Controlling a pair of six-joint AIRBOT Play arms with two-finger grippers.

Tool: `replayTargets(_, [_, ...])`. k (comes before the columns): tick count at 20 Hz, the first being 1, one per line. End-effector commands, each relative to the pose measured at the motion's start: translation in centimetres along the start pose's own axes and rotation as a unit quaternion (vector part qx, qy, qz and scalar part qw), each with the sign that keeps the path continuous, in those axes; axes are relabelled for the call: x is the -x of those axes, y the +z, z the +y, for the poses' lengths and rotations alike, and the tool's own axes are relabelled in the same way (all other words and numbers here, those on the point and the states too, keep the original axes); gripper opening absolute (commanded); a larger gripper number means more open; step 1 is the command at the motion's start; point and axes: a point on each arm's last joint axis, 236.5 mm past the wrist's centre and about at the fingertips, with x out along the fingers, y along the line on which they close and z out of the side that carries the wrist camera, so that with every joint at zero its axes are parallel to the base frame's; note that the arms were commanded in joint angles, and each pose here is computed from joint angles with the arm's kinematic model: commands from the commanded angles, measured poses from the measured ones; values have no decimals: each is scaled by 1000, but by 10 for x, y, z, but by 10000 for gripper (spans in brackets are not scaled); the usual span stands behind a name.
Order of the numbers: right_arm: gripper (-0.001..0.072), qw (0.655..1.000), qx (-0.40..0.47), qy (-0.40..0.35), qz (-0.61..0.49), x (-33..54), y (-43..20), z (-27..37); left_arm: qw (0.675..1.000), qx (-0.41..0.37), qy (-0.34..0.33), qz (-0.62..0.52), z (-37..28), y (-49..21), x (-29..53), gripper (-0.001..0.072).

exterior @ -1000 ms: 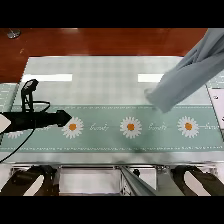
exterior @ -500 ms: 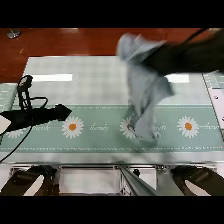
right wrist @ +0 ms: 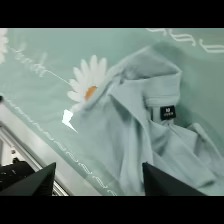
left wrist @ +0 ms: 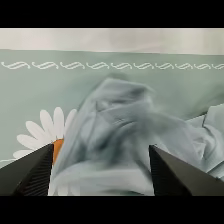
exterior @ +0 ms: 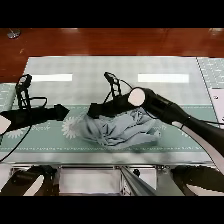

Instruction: Fold the shirts.

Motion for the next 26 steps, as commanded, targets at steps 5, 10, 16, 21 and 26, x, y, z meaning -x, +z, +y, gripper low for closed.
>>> replayTargets(5, [630,964,-32,-255,-61,240,27,-159,995,-14,12,102,8,-46,-2,702])
replayTargets(10, [618,923,-229,-288,-115,259,-95,-265,964,63,7,259,26,-129,-43,702])
replayTargets(16, [618,945,-272,-152,-98,184,-154,-235,963,131,-103,213,9,-99,-61,702])
replayTargets(21, [618,946,-277,-146,-87,174,-161,-236,958,143,-90,231,14,-108,-88,702])
replayTargets(26, [618,941,-288,-152,-90,175,-162,-239,963,94,-108,228,-3,-104,-104,22])
